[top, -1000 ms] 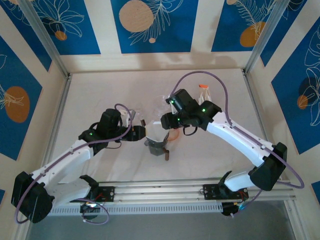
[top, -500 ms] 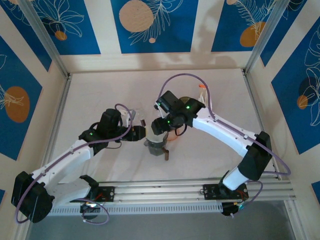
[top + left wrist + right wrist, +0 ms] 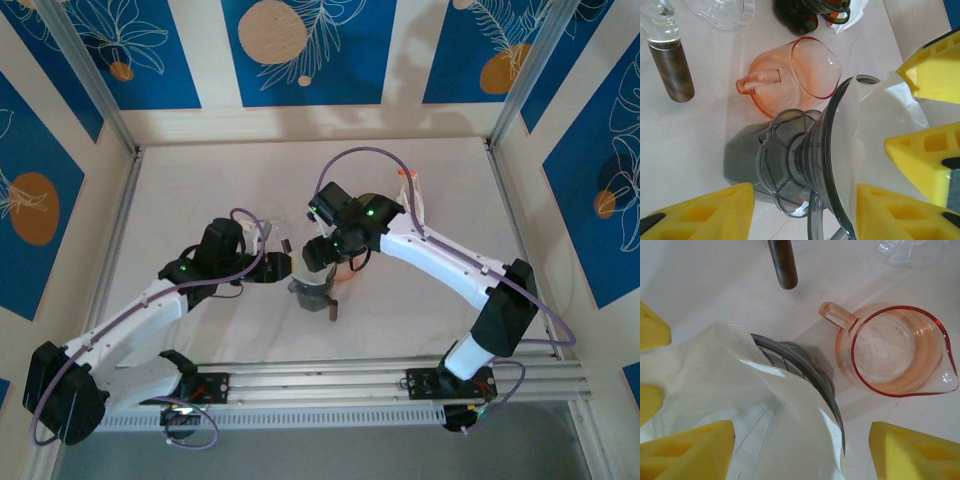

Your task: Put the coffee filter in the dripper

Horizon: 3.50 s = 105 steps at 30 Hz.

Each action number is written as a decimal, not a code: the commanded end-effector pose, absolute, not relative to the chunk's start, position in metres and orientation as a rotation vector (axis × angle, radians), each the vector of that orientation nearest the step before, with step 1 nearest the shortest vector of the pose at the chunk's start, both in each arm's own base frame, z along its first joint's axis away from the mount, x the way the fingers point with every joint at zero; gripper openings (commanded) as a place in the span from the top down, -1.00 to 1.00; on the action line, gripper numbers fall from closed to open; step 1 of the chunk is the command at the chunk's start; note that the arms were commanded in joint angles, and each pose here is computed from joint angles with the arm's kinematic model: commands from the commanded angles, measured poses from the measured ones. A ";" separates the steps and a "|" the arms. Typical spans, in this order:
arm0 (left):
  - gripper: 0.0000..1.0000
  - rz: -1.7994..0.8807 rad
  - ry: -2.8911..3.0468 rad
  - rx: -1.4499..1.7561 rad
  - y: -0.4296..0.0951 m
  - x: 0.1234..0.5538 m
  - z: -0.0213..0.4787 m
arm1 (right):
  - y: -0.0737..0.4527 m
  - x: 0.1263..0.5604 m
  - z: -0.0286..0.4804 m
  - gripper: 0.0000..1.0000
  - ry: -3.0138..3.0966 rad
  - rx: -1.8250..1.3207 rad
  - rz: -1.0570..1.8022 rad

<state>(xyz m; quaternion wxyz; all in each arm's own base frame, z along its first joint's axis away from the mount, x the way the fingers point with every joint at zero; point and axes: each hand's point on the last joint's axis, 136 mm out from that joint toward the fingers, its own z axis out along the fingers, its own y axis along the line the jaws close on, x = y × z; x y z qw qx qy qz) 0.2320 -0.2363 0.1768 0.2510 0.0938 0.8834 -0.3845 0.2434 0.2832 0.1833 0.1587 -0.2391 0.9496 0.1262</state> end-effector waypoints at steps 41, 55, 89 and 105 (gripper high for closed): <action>-0.23 -1.102 2.364 0.202 -0.239 0.230 0.178 | 0.281 0.238 0.113 -0.42 2.858 -0.843 0.110; -0.31 -1.096 2.352 0.195 -0.239 0.233 0.179 | 0.285 0.238 0.122 -0.42 2.825 -0.839 0.126; -0.10 -1.025 2.414 0.157 -0.231 0.234 0.165 | 0.241 0.234 0.180 -0.34 2.703 -0.642 0.089; -0.27 -1.081 2.354 0.163 -0.236 0.234 0.186 | 0.246 0.241 0.216 -0.37 2.605 -0.578 0.163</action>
